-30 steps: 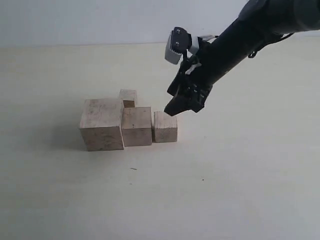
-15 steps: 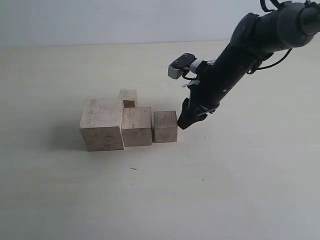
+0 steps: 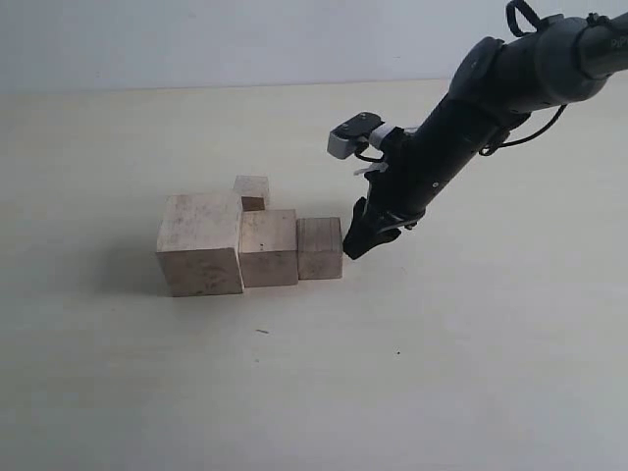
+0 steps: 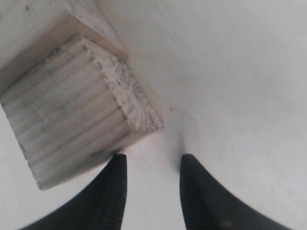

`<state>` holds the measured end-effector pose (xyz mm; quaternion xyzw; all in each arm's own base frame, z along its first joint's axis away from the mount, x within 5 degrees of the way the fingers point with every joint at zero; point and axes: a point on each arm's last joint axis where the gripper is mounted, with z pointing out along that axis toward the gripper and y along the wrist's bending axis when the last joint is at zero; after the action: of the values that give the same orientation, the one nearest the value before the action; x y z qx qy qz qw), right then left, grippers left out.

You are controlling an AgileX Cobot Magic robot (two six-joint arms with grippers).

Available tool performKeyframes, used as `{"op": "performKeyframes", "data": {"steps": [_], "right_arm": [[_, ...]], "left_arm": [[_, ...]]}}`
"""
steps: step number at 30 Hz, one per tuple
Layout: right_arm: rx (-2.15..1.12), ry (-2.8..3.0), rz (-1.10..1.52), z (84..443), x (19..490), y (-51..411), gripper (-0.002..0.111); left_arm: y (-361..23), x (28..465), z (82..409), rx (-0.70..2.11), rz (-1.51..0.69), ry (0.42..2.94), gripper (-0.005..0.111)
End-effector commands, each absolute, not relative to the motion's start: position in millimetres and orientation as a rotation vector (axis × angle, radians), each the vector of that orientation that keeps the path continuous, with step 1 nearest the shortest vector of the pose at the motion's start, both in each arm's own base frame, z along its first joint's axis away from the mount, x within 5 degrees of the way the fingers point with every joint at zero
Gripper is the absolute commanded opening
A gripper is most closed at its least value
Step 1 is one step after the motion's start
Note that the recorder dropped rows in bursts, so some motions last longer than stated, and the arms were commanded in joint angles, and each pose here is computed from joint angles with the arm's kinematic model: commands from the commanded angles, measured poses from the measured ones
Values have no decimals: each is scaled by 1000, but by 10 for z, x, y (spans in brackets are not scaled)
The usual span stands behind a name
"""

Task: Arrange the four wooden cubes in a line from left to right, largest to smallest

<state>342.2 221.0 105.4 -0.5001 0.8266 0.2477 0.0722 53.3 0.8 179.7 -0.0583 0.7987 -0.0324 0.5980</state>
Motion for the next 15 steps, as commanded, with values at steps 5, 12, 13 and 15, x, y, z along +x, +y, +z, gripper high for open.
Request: {"op": "performKeyframes", "data": {"steps": [5,12,13,15], "right_arm": [[-1503,2467,750,1097,3425,2222,36],[-1554,2415,522,1505,3439,2102,36],[-1531,2404,493,1578,3453,2093,36],[-1424,2375,457,1769,3483,2090,36]], "left_arm": [[6,531,1808,-128,-77,1839,0],[6,531,1808,-128,-77,1839,0],[6,531,1808,-128,-77,1839,0],[6,531,1808,-128,-77,1839,0]]}}
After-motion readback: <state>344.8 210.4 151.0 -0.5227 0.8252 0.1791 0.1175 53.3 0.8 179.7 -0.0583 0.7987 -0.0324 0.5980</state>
